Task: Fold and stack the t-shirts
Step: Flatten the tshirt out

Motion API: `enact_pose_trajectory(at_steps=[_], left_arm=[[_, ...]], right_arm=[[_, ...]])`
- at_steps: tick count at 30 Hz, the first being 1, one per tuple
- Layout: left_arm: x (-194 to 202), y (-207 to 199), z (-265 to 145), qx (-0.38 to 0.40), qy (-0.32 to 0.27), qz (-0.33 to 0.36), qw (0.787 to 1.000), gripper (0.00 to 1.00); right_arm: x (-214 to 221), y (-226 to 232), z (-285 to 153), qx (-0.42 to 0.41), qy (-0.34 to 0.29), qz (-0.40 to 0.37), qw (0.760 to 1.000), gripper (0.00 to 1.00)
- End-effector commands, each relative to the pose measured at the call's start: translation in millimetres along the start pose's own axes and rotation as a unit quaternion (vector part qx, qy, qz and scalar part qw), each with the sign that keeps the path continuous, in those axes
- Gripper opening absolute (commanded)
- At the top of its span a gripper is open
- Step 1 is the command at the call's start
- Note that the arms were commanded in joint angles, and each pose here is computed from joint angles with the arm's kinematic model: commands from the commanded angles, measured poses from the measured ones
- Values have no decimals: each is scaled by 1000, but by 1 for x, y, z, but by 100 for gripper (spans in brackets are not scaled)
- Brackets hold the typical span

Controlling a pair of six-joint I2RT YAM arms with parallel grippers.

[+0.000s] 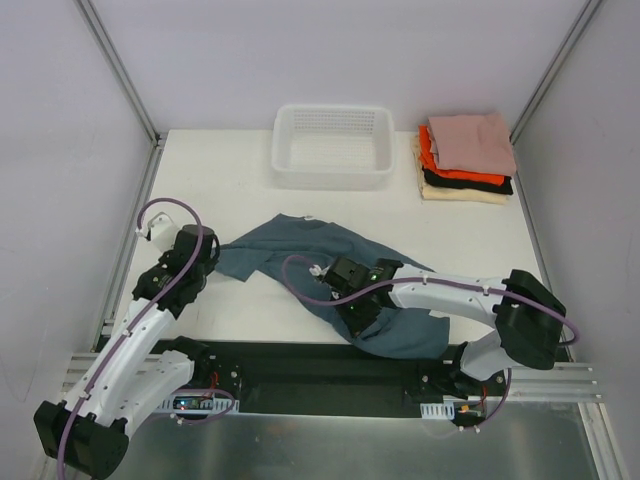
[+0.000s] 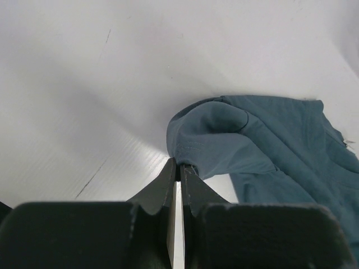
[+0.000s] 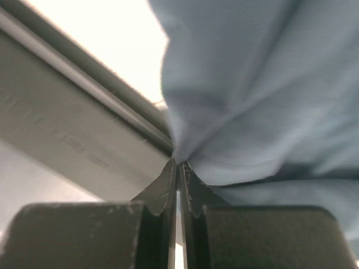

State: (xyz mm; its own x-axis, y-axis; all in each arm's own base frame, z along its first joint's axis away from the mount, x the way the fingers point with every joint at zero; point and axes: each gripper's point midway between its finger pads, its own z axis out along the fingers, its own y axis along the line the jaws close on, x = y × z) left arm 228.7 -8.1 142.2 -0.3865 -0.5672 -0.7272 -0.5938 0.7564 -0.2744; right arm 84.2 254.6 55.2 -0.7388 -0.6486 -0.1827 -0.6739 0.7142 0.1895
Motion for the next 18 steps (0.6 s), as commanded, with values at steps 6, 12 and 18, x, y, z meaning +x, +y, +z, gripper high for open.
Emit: enact_pose_trajectory(at_steps=[6, 12, 18], left_arm=[[-83, -33, -38, 42, -94, -50, 993, 0], [-182, -107, -95, 167, -186, -78, 965, 0], [-296, -158, -183, 244, -306, -54, 919, 0]], right_arm=[[-54, -134, -102, 279, -142, 96, 945, 1], [-113, -200, -276, 435, -336, 138, 824, 1], [-140, -214, -452, 510, -482, 132, 700, 1]])
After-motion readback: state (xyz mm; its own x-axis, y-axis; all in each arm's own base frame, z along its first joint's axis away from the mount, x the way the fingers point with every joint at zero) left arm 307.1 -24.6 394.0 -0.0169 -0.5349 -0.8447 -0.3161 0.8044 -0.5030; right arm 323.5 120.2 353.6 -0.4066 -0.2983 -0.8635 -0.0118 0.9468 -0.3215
